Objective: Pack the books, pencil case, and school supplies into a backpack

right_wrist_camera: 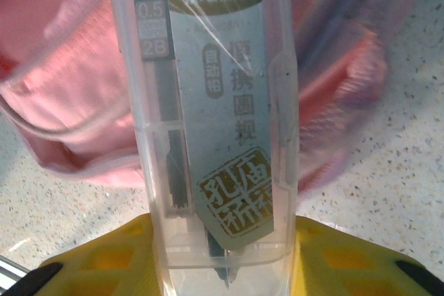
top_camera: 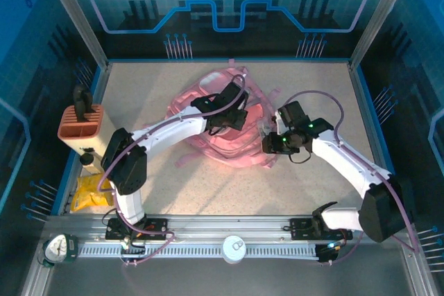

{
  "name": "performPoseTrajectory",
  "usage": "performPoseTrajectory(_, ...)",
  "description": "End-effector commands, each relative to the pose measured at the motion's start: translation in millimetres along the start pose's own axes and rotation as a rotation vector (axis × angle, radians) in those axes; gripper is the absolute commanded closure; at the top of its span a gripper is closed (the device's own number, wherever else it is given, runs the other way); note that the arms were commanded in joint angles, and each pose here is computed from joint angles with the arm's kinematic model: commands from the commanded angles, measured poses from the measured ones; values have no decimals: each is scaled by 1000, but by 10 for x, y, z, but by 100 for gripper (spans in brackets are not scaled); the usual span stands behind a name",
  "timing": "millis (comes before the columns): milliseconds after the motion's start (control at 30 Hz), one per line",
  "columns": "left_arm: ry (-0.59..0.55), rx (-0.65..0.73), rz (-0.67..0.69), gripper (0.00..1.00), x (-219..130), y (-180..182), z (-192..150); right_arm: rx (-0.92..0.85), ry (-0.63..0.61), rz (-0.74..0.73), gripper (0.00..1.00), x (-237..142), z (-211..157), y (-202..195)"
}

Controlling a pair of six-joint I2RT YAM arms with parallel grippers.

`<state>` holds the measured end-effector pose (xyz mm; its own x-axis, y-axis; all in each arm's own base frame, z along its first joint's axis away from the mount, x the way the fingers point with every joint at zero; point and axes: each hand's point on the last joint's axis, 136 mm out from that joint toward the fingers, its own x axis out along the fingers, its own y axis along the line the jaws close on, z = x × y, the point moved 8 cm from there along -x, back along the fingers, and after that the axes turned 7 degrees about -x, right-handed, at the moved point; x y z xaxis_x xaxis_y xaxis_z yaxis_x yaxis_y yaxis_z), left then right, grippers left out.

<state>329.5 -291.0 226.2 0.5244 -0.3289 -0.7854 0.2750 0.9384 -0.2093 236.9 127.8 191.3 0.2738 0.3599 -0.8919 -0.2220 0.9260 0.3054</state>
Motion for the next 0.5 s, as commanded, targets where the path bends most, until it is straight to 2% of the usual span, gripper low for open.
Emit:
performPoseTrajectory(0, -32, -226, -162, 100, -133, -266, 173, 2, -36, 52, 58, -10, 190, 130)
performPoseTrajectory(133, -56, -338, -226, 100, -114, -342, 193, 15, -58, 19, 55, 54, 366, 114)
performPoseTrajectory(267, -73, -378, -266, 100, -123, -375, 226, 57, -57, 47, 54, 170, 579, 114)
performPoseTrajectory(400, -74, -380, -252, 100, -100, -365, 221, 82, -54, 89, 48, 299, 771, 166)
performPoseTrajectory(467, -72, -380, -238, 100, -92, -345, 206, 90, -58, 124, 41, 303, 799, 200)
